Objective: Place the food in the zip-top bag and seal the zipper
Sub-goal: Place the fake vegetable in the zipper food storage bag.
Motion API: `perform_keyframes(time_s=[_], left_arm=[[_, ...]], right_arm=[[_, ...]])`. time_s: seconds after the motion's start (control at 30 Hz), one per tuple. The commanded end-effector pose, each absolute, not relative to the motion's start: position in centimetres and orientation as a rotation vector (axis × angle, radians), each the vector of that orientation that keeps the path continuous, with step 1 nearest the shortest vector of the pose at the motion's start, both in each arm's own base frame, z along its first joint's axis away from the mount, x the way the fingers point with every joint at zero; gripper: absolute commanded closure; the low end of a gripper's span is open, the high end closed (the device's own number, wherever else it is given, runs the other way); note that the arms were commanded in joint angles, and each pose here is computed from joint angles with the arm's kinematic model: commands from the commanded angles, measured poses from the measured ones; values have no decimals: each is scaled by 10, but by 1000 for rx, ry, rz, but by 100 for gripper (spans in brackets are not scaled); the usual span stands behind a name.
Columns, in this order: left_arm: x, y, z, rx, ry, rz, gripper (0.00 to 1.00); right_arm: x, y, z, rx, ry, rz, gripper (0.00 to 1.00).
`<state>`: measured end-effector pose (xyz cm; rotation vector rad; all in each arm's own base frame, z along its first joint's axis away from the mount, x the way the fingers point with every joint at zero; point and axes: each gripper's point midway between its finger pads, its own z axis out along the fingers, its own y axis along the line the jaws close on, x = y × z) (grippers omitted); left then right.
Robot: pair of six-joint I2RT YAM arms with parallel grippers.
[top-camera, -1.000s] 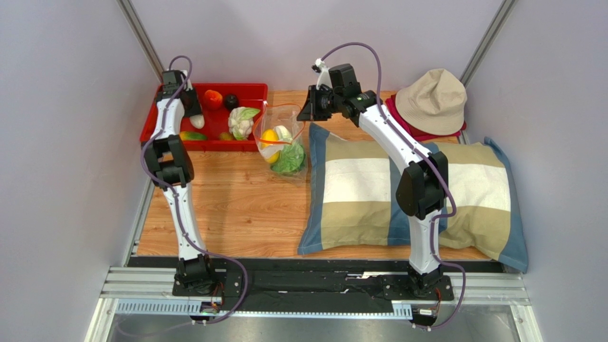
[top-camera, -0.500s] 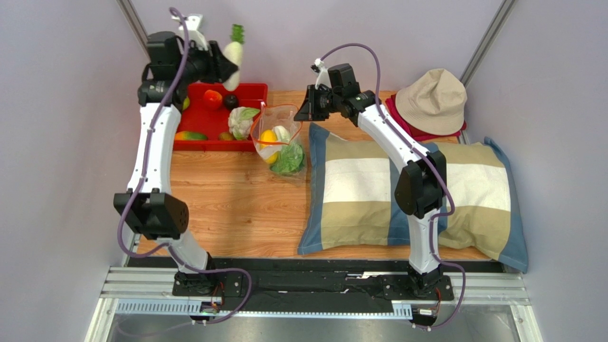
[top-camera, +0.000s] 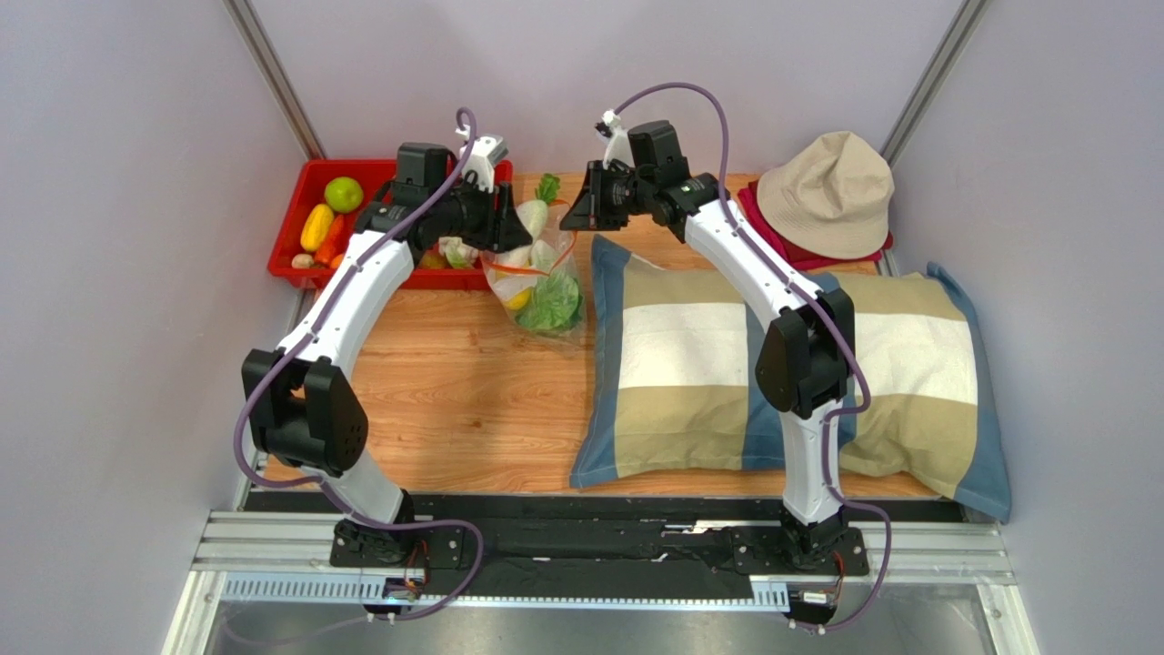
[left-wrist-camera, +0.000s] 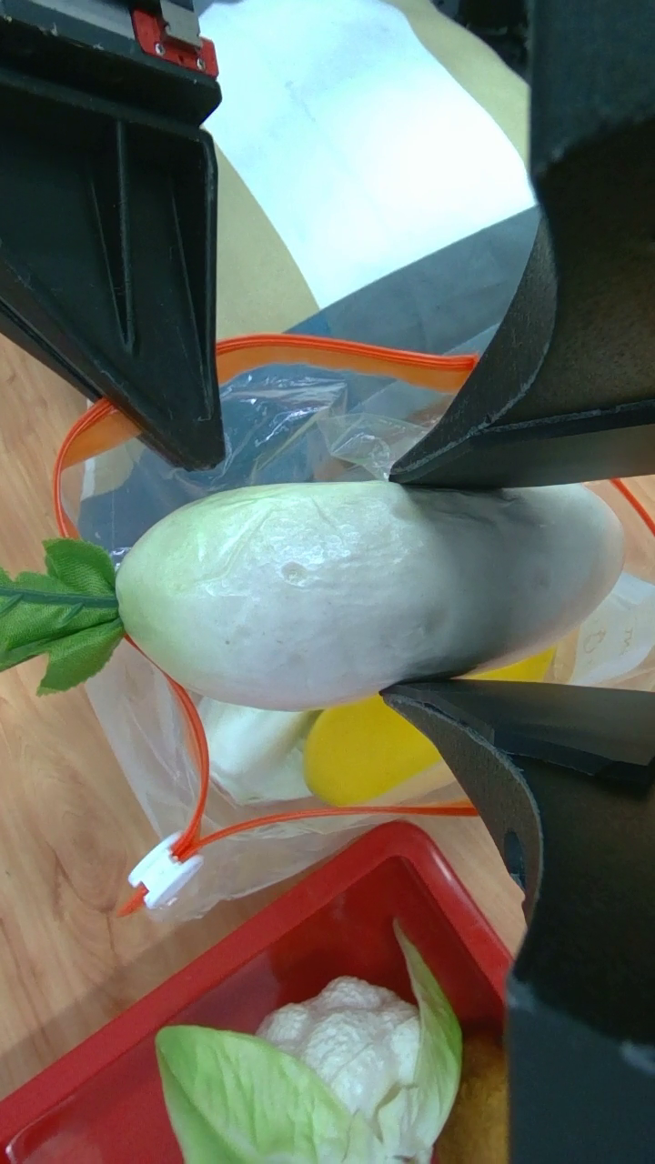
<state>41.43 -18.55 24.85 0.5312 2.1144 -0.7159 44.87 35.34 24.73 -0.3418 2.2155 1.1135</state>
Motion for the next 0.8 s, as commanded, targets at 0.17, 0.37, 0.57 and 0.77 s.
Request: perform_keyframes(time_s=[0.17,0.37,0.57,0.77], left_arm=[[400,-189,256,699,2006,-661,84],[374,-184,252,814,1923,-623,85],[379,-180,242,865,1962,-589,87],[397,-186,228,765,2213,-684,92]], right_arm=[[456,361,271,-362,2128,1149,100],[456,362,270,-356,2131,1159,100],[455,363,269,-358,2136,1168,100],[451,362,276,-384,2108,1178,100]])
